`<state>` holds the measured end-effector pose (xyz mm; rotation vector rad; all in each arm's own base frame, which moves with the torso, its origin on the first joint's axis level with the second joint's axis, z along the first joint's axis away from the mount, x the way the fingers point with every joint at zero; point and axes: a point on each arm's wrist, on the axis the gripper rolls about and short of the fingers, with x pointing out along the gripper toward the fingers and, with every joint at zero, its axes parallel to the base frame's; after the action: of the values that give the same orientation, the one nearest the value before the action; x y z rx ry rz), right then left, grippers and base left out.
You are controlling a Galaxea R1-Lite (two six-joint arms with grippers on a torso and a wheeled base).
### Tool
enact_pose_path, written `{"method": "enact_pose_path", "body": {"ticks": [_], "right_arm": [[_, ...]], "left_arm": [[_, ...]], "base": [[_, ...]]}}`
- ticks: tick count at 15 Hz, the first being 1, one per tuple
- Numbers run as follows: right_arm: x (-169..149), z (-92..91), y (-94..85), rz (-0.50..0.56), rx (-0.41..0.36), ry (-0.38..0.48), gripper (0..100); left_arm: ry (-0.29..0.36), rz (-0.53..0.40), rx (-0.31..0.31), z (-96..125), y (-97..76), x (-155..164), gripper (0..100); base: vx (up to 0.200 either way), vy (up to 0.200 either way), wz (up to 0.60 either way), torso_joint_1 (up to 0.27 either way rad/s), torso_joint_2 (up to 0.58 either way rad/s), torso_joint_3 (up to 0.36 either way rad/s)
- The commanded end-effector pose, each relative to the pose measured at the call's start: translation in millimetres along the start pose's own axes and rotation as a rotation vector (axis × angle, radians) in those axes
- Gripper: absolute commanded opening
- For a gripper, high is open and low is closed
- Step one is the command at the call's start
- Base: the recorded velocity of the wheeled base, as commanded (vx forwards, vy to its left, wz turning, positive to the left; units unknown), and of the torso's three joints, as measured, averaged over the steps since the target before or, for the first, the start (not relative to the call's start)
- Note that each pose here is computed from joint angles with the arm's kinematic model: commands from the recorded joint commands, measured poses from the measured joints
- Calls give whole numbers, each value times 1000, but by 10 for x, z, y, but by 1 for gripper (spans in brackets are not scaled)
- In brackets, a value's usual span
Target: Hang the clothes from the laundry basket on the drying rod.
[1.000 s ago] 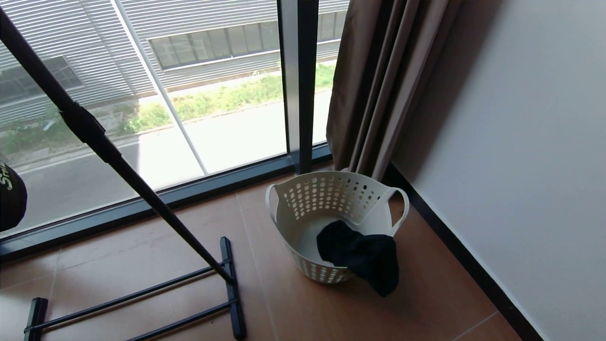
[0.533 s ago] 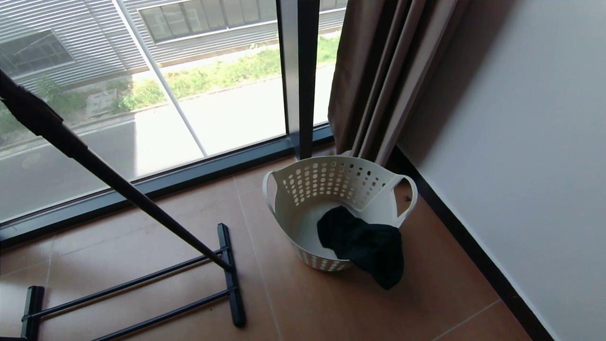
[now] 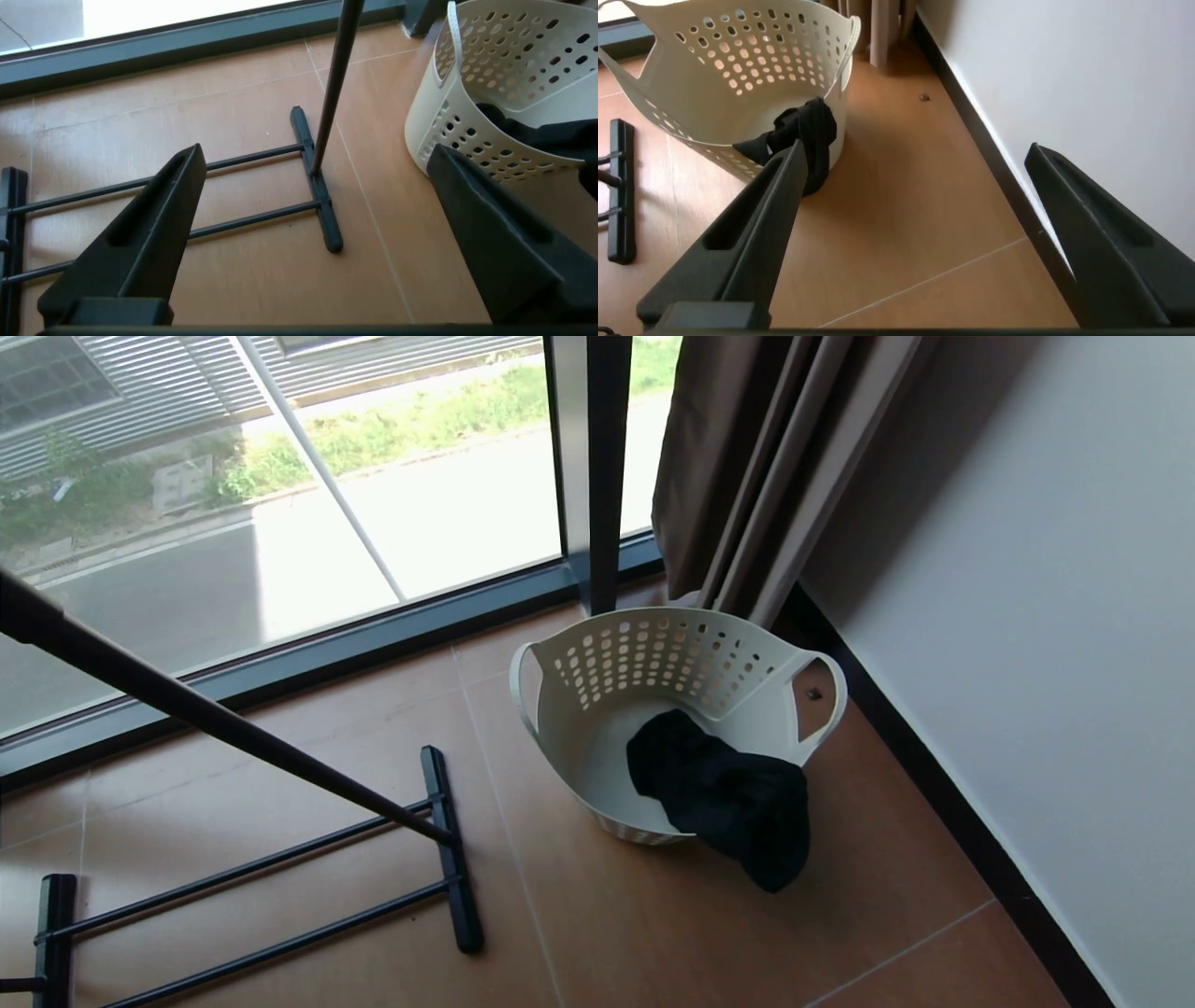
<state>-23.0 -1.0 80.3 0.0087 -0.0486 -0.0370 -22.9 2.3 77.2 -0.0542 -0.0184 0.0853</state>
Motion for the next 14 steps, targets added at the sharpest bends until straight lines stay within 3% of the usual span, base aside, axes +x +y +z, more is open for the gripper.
{"method": "enact_pose_path", "body": {"ticks": [1, 11, 13, 14], "right_arm": [[1, 1, 0, 0, 0, 1, 100], [6, -5, 0, 2, 4, 13, 100], [64, -3, 0, 12, -4, 95, 100], [222, 56, 19, 102, -14, 253, 100]], "left_arm": [[-1, 0, 0, 0, 0, 0, 100], [-1, 3, 0, 0, 0, 0, 100], [-1, 3, 0, 0, 0, 0, 100], [-1, 3, 0, 0, 0, 0, 100]], "base": [[0, 0, 0, -2, 2, -198], [0, 0, 0, 0, 1, -22], [0, 0, 0, 0, 0, 0], [0, 0, 0, 0, 0, 0]]}}
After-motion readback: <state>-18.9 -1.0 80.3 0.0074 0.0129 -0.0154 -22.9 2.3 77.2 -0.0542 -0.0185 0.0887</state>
